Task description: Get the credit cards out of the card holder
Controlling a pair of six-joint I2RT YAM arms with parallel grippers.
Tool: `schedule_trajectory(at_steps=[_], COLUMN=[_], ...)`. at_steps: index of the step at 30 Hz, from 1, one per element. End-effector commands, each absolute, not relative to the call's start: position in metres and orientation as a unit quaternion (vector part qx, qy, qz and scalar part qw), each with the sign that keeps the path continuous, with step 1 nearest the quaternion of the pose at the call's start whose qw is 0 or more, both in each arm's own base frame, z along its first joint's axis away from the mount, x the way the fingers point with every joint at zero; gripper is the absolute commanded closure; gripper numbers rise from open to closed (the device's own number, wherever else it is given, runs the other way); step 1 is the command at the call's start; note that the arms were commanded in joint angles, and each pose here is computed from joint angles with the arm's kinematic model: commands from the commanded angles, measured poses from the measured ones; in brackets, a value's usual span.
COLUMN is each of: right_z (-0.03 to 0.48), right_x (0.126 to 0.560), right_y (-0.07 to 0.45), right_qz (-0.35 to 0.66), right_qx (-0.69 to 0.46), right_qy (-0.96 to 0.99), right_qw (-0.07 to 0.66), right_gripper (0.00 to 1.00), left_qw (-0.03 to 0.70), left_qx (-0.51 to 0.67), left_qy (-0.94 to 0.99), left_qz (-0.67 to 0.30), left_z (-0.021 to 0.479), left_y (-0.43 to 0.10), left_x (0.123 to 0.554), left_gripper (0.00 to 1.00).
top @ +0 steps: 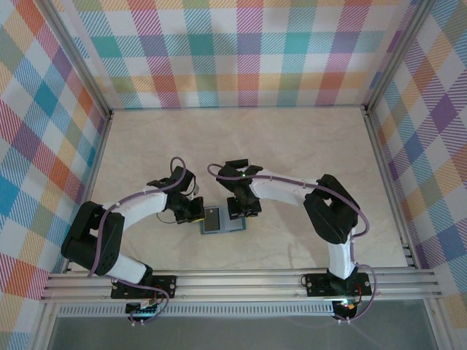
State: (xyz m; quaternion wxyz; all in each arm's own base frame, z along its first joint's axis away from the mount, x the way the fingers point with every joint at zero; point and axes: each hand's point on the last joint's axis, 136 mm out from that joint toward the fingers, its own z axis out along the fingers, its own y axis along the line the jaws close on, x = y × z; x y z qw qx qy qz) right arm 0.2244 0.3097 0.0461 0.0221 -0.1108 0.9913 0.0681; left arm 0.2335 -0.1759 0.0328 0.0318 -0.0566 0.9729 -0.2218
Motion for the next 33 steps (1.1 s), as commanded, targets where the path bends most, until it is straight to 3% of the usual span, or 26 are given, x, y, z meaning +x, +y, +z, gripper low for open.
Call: schedule_trajectory(at_steps=[1,5,12,15,19,33], right_z=[0.060,0.071,0.079,0.075,0.063,0.034], right_x=[0.224,0.224,0.220,0.219,0.221,0.229], right_y=[0.315,0.324,0.370,0.388,0.403,0.394], right_qz=[0.096,0.121,0.249,0.289,0.314,0.272], right_qx=[-0.107,-0.107,-0.101,-0.097,-0.087,-0.079], right_qy=[0.989,0.986,0.963,0.952,0.945,0.959], right_qw=[0.026,0.030,0.013,-0.005,-0.025,-0.030], right_gripper=[0.60,0.67,0.81,0.81,0.73,0.66], left_qw=[0.016,0.014,0.007,0.006,0.003,0.003], left_qx=[-0.044,-0.042,-0.041,-0.041,-0.039,-0.039], left_qy=[0.975,0.975,0.978,0.979,0.980,0.981], left_qz=[-0.219,-0.218,-0.205,-0.201,-0.193,-0.189], left_z=[0.033,0.029,0.018,0.016,0.013,0.013], left_y=[-0.184,-0.188,-0.186,-0.185,-0.182,-0.180], left_x=[0.229,0.227,0.225,0.225,0.223,0.221], left_gripper=[1.00,1.00,1.00,1.00,1.00,1.00])
